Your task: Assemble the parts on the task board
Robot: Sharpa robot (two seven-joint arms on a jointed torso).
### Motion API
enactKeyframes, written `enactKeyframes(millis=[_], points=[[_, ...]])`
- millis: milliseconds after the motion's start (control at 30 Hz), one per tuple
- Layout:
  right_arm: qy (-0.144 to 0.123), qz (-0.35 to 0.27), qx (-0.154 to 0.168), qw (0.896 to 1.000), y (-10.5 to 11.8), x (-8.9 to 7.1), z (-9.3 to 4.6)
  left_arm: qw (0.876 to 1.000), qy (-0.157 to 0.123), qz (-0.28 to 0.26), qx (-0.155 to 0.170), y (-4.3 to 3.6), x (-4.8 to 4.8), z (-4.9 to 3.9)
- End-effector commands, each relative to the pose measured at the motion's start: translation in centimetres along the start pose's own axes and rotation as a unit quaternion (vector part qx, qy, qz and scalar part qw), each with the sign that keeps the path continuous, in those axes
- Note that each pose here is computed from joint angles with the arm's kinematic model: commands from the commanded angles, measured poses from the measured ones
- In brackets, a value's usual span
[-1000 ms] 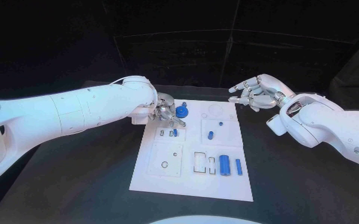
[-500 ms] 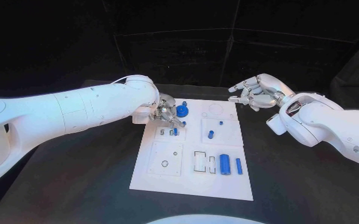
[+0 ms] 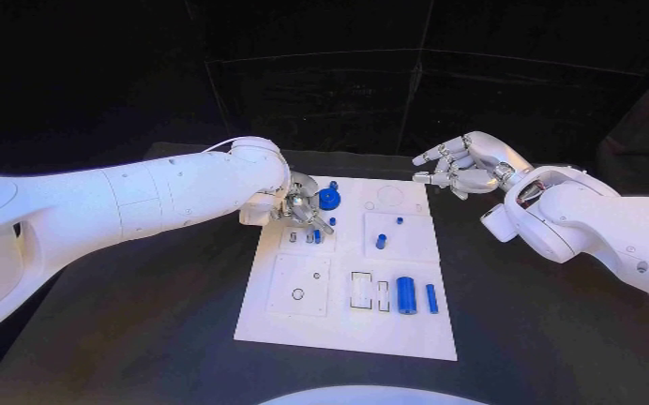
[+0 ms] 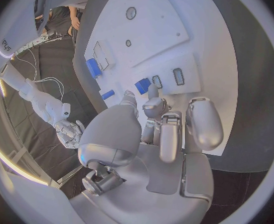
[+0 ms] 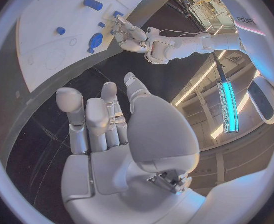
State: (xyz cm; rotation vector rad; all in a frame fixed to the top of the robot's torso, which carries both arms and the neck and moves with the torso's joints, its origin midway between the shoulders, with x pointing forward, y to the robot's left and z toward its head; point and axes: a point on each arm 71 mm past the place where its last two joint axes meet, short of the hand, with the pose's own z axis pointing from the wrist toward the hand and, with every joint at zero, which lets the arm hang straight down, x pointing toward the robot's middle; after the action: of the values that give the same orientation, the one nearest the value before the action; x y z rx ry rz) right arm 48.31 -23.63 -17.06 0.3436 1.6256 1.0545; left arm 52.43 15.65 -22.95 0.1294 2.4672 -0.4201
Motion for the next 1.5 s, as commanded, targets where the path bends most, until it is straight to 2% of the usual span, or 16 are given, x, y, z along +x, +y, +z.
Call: enactKeyframes(millis=[33,1500], points=[[0.003,0.002,-0.002,1.0,0.12,-0.03,0.06,1.0,0.008,0.007,-0.006,0.02,0.06,-0.01],[0.008,0.003,-0.002,1.0,0.14,0.28,0.47,1.0,0.01,0.012,0.001,-0.9,0.2,0.21]])
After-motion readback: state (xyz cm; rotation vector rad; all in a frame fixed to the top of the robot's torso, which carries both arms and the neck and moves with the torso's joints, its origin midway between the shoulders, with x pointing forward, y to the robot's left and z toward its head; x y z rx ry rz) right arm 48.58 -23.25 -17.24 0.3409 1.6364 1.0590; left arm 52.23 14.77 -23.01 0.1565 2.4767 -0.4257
